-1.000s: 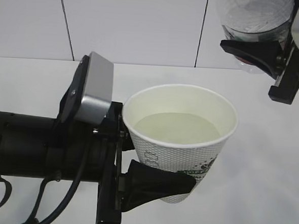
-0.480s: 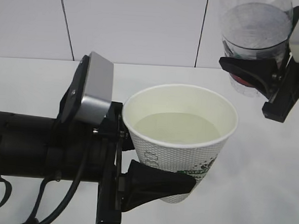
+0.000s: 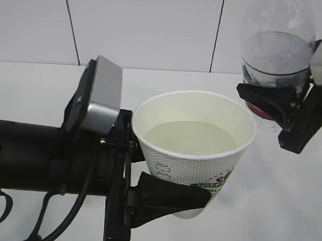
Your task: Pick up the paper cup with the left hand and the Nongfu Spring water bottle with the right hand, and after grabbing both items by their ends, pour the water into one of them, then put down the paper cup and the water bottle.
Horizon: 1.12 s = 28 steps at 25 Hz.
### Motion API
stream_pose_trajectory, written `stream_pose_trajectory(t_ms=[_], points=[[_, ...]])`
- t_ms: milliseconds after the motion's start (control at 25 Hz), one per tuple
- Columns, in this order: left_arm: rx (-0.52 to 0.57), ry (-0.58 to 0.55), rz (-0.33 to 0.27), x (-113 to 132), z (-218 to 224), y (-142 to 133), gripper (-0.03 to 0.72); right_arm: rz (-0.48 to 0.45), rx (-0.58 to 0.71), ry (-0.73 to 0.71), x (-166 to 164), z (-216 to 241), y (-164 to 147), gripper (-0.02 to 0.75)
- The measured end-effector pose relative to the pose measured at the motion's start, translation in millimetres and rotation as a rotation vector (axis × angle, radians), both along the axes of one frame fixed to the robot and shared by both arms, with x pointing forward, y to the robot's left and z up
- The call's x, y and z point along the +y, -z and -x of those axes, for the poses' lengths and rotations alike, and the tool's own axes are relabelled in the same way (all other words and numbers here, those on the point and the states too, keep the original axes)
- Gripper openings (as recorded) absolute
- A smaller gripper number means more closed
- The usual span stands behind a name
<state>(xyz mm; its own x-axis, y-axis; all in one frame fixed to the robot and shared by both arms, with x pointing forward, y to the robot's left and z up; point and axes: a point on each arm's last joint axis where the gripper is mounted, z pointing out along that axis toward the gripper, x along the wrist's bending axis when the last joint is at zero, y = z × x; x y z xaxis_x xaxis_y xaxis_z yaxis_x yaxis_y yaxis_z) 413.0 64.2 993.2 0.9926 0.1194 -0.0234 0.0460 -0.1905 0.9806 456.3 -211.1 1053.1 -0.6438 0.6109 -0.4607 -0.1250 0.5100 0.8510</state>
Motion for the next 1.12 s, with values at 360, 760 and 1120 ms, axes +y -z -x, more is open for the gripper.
stream_pose_trajectory(t_ms=[360, 760, 1120], points=[[0.000, -0.011, -0.016, 0, -1, 1, 0.464, -0.077, 0.125, 0.081, -6, 10, 29, 0.438], [0.000, -0.016, -0.023, 1, -1, 2, 0.464, -0.164, 0.205, 0.181, -13, 17, 47, 0.438], [0.000, -0.016, -0.023, 1, -1, 2, 0.464, -0.249, 0.217, 0.313, -23, 19, 56, 0.438]])
